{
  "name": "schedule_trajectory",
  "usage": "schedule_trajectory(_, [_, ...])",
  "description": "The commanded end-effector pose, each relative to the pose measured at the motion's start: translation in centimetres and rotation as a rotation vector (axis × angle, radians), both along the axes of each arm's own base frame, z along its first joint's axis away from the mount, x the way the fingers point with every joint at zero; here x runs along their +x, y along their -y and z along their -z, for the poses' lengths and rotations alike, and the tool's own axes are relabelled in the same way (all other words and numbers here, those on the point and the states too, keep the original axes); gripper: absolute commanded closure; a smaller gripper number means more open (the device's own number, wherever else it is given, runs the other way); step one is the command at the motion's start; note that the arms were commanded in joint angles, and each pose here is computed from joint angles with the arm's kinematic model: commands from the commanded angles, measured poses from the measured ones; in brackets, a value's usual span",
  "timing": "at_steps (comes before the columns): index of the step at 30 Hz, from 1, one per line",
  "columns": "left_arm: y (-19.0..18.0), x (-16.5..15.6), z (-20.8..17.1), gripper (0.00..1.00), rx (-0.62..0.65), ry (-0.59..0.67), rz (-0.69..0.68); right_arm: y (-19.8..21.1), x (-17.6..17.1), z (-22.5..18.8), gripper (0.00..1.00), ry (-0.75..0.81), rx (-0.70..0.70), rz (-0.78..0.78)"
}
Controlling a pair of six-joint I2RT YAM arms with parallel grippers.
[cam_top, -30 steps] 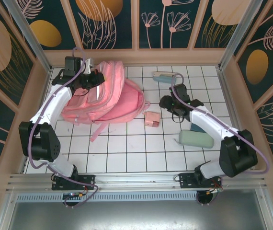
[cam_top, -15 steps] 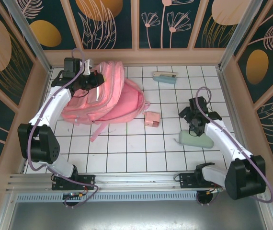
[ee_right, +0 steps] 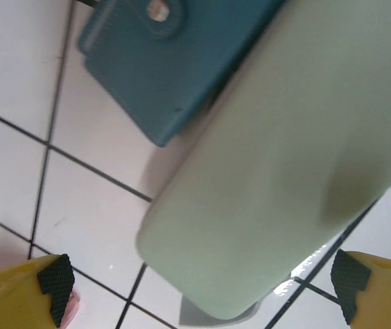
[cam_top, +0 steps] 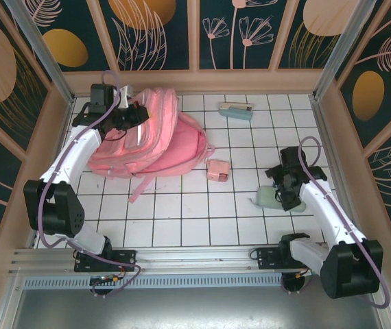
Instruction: Pack the student bag
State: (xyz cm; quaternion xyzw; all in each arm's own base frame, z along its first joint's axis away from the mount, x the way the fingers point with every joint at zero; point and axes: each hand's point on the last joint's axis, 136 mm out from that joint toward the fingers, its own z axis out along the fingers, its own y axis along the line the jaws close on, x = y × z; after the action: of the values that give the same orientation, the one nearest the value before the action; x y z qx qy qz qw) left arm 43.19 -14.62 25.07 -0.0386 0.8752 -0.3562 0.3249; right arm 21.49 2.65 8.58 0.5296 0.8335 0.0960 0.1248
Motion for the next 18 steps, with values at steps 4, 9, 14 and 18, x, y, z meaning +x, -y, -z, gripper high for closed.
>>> schedule_trajectory(4, [0.1,-0.4,-3.3,1.00,-0.027,0.111,0.018,0.3,-1.8,3.0,0.01,-0.058,0.087,0.098])
schedule_trajectory(9, [0.0,-0.6,-3.2,1.00,-0.024,0.109,0.017,0.8,-0.4,3.2,0.01,0.005,0.107,0.126])
schedule_trajectory(14, [-0.1,-0.6,-3.0,1.00,-0.016,0.105,0.014,2.1,0.6,2.8,0.01,0.026,0.068,0.132])
schedule_trajectory(18, [-0.1,-0.6,-2.8,1.00,-0.016,0.100,0.015,2.4,1.1,3.6,0.01,0.005,0.077,0.124])
